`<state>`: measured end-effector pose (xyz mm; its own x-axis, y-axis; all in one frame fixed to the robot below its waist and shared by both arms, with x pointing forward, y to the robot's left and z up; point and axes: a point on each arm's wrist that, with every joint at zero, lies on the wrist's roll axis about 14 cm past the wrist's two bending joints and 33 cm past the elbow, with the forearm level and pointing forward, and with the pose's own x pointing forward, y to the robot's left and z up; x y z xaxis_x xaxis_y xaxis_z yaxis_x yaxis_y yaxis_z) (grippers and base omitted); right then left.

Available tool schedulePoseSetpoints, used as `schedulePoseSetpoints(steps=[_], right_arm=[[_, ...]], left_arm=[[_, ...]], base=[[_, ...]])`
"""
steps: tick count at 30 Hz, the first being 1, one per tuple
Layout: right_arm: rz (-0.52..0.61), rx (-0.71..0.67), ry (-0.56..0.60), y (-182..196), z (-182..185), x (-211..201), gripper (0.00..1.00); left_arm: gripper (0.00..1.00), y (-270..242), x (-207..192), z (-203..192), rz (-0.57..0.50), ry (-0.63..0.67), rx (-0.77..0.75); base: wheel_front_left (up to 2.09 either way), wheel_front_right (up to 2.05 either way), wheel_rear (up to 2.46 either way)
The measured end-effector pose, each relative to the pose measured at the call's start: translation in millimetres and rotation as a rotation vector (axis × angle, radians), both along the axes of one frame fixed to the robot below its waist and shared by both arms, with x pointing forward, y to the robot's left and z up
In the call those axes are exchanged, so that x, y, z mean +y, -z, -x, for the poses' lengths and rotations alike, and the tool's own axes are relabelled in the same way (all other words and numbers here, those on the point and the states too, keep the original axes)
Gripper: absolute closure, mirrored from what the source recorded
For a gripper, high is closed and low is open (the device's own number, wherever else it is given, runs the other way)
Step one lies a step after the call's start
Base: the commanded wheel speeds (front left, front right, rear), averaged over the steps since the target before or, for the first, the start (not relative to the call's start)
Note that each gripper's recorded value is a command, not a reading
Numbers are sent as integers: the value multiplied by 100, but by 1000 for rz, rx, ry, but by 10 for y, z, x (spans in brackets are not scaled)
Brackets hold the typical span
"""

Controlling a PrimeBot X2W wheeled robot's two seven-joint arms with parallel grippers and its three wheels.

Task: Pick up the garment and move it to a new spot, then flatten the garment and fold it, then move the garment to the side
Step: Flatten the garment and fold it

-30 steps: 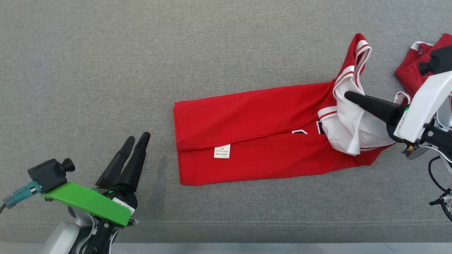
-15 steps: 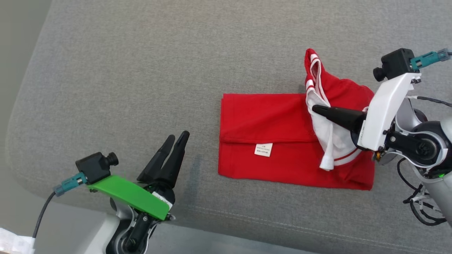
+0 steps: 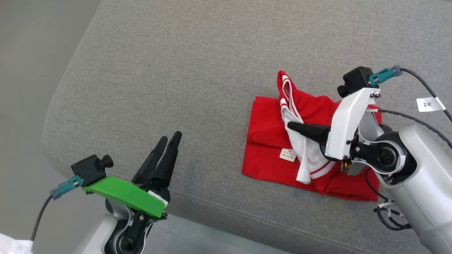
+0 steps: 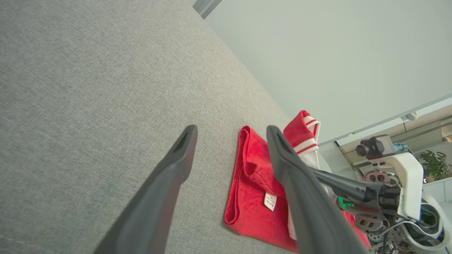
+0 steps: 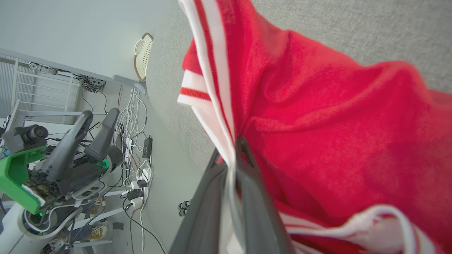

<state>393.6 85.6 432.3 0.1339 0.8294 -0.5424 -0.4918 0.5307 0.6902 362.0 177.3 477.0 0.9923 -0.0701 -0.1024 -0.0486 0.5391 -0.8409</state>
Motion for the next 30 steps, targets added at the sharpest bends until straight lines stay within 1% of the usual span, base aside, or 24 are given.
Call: schedulePoseSetpoints(steps=[1, 2, 3, 4, 11, 16, 21, 23, 26, 27, 30], right_arm=[[5, -2, 5, 9, -10, -2, 100], [9, -5, 15, 19, -28, -6, 73], [7, -9, 30, 20, -53, -4, 31], [1, -13, 44, 12, -74, 5, 0], [-104, -5, 103, -196, -62, 203, 0], [-226, -21, 232, -475, -229, 216, 0], [-345, -19, 323, -761, -286, 193, 0], [-384, -29, 374, -859, -332, 118, 0], [-412, -74, 458, -962, -428, -92, 0], [-411, -85, 488, -961, -457, -185, 0], [-355, -129, 564, -855, -499, -489, 0]], left_arm=[[0, -7, 11, 3, -1, -6, -4], [0, -6, 13, 5, -1, -7, -4], [0, -1, 13, 6, -1, -7, -2], [0, 3, 13, 6, -2, -7, -2], [0, 27, 39, -10, -15, -4, 1], [0, -12, 105, -60, -33, -9, -21], [0, -41, 94, -118, -48, 15, -35], [0, -63, 71, -147, -51, 29, -46], [0, -118, -3, -198, -53, 63, -67], [0, -125, -26, -212, -55, 74, -70], [0, -146, -119, -251, -49, 109, -82]], base=[[0, 0, 0], [0, 0, 0], [0, 0, 0], [0, 0, 0], [0, 0, 0], [0, 0, 0], [0, 0, 0], [0, 0, 0], [0, 0, 0], [0, 0, 0], [0, 0, 0]])
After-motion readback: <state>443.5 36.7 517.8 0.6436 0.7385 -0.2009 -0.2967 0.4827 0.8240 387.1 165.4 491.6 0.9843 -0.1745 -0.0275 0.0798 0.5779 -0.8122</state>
